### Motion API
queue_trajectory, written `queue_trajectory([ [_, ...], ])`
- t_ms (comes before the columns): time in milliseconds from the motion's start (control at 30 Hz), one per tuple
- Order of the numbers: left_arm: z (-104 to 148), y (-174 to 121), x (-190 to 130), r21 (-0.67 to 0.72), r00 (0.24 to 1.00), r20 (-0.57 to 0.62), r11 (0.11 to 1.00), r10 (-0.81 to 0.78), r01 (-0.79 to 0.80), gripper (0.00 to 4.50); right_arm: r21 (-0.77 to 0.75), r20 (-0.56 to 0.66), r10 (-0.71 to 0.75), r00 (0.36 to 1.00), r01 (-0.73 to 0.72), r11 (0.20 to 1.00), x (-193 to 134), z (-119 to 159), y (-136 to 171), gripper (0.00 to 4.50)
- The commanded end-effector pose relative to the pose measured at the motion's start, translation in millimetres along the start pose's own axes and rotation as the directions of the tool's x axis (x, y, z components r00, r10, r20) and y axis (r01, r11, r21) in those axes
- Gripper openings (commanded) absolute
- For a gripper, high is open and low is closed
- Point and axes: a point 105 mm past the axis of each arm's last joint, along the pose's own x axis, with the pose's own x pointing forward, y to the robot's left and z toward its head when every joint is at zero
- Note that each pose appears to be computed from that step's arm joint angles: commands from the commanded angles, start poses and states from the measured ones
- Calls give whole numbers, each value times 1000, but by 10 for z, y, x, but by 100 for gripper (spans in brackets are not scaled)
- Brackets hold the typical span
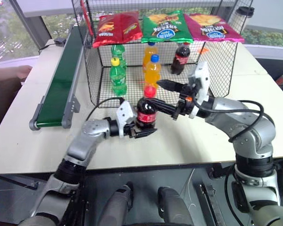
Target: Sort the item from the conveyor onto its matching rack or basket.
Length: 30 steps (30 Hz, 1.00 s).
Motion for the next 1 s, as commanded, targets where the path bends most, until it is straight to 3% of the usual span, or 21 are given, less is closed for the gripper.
queue_trajectory([
  [33, 283, 79, 95, 104, 995, 95, 994, 11, -21, 300, -50, 41, 25, 999, -23, 998, -16, 174, 99, 450],
  [300, 340, 85, 177, 114, 992, 128, 993, 2, -17, 300, -52, 30, 16, 999, -14, 999, -13, 159, 87, 450],
  [400, 342, 106, 162, 102, 991, 133, 994, 18, -32, 300, -55, 43, -18, 999, 20, 998, -12, 151, 22, 364],
  [567, 359, 117, 151, 94, 989, 145, 994, 35, -49, 300, -51, 47, -13, 999, 16, 999, -2, 143, 21, 113],
  [867, 412, 199, 131, 81, 980, 177, 991, 89, -105, 300, -45, 46, -35, 998, 37, 998, 13, 140, -7, 112],
  [967, 417, 203, 112, 69, 980, 184, 993, 79, -93, 446, -43, 49, -40, 998, 42, 998, 15, 148, -18, 112],
  [1000, 408, 197, 97, 63, 982, 177, 995, 72, -84, 446, -41, 51, -45, 998, 47, 998, 5, 152, -30, 112],
])
